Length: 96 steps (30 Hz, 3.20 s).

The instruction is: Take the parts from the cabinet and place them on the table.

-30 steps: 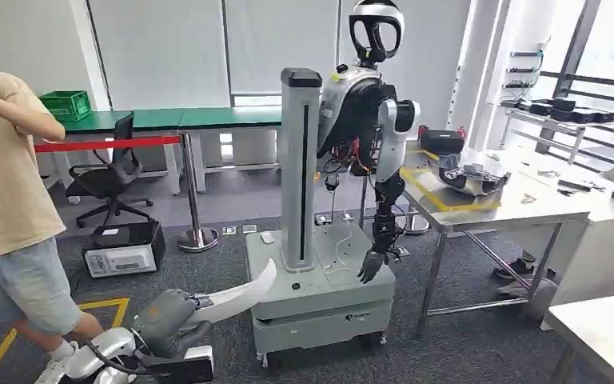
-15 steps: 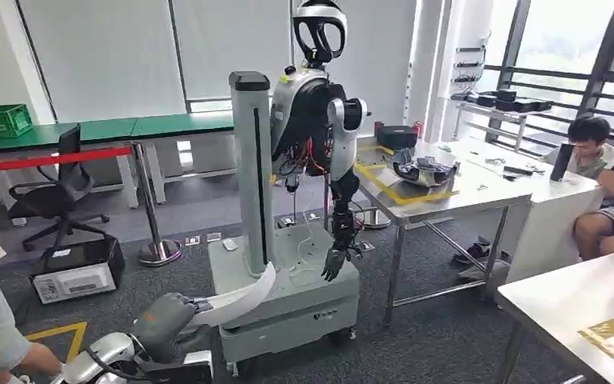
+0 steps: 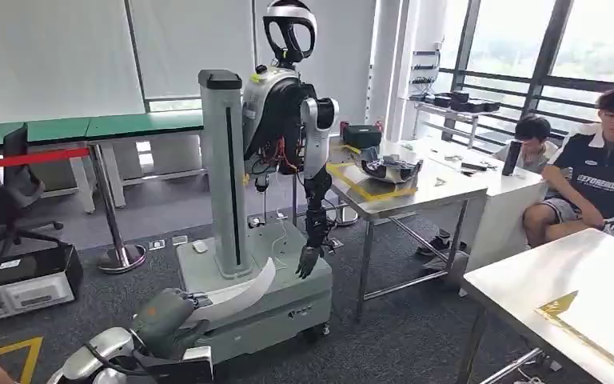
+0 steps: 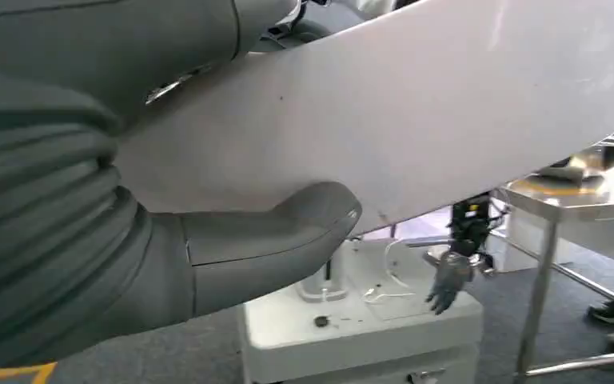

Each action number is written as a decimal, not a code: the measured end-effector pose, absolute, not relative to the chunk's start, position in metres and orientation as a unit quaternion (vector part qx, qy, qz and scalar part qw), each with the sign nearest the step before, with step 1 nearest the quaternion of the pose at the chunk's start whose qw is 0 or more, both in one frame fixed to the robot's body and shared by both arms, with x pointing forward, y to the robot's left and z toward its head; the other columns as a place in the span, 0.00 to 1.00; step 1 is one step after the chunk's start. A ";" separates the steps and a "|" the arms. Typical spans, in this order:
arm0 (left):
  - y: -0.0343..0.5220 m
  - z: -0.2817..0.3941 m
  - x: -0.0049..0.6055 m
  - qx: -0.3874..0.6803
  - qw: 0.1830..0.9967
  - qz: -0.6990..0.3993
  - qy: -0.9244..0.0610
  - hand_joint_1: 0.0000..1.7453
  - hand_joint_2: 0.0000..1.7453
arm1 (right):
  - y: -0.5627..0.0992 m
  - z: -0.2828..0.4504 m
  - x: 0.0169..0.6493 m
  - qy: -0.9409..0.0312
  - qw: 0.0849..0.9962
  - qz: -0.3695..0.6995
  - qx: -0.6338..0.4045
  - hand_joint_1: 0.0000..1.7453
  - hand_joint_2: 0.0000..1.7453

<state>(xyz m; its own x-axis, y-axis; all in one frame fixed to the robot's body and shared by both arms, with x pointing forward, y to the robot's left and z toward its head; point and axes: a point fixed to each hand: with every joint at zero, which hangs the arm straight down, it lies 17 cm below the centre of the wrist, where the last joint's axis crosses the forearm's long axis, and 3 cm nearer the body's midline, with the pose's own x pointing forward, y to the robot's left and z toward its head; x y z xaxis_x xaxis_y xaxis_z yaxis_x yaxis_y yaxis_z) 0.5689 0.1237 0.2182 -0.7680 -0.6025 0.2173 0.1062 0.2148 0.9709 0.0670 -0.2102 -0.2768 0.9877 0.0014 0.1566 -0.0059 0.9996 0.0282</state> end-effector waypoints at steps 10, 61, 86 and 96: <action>0.121 0.218 0.569 0.171 0.293 -0.602 -0.723 1.00 1.00 | -0.209 -0.276 0.068 -0.079 0.997 -0.001 0.018 0.00 0.00; 0.118 0.220 0.569 0.172 0.294 -0.605 -0.720 1.00 1.00 | -0.205 -0.276 0.062 -0.066 0.997 -0.004 0.029 0.00 0.00; 0.100 0.231 0.569 0.162 0.285 -0.608 -0.723 1.00 1.00 | -0.194 -0.275 0.061 -0.057 0.997 -0.019 0.039 0.00 0.00; 0.072 0.243 0.567 0.145 0.276 -0.609 -0.729 1.00 1.00 | -0.193 -0.275 0.060 -0.054 0.997 -0.025 0.041 0.00 0.00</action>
